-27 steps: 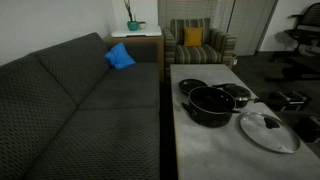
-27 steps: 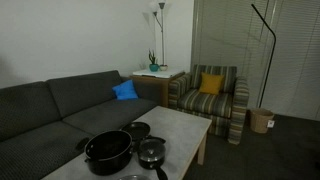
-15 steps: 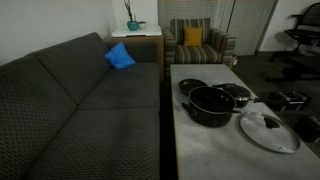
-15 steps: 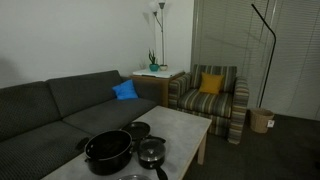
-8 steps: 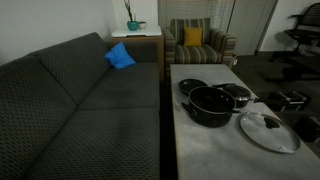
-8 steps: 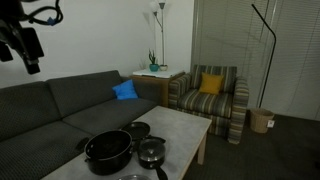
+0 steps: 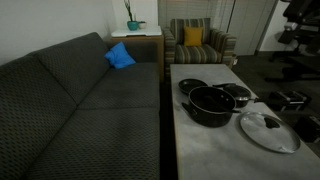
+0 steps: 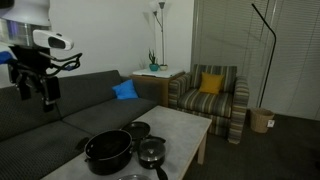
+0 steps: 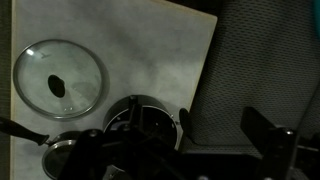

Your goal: Use the big spoon to stir the contents of the big pot

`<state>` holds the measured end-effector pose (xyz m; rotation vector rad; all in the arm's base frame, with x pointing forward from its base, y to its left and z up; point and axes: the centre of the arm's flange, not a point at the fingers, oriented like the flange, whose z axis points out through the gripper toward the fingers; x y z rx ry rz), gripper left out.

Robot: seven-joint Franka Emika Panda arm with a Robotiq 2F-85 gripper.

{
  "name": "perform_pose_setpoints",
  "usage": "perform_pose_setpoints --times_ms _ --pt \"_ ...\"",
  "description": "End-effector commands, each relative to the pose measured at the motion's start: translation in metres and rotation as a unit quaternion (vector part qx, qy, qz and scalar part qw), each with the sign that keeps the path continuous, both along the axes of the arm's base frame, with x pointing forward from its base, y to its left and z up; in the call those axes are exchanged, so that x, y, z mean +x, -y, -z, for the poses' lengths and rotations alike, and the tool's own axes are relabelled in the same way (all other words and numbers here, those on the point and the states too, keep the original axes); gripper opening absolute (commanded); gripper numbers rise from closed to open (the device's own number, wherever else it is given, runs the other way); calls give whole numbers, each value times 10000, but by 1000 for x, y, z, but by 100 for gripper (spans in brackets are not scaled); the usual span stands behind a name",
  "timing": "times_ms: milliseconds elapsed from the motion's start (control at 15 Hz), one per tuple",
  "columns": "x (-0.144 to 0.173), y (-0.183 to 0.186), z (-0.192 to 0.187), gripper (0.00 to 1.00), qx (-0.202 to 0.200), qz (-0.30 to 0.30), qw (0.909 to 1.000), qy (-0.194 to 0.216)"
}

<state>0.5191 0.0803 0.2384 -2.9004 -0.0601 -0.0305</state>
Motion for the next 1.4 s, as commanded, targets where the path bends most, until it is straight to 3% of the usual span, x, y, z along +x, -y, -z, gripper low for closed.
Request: perform_pose_setpoints --times_ms 0,133,333,533,733,1000,1333 --pt "0 -1 -2 100 9 -5 10000 17" --pt "1 -1 -12 100 25 -6 9999 102" --pt "-19 -20 -24 100 -157 -461 9964 688" --pt "-1 -39 -16 100 -29 -857 9865 1397" --pt "27 -41 -1 100 180 -1012 9787 1779" --pt "72 -26 34 100 351 -1268 9783 1602" --pt "113 -11 106 100 -23 -1713 9803 981"
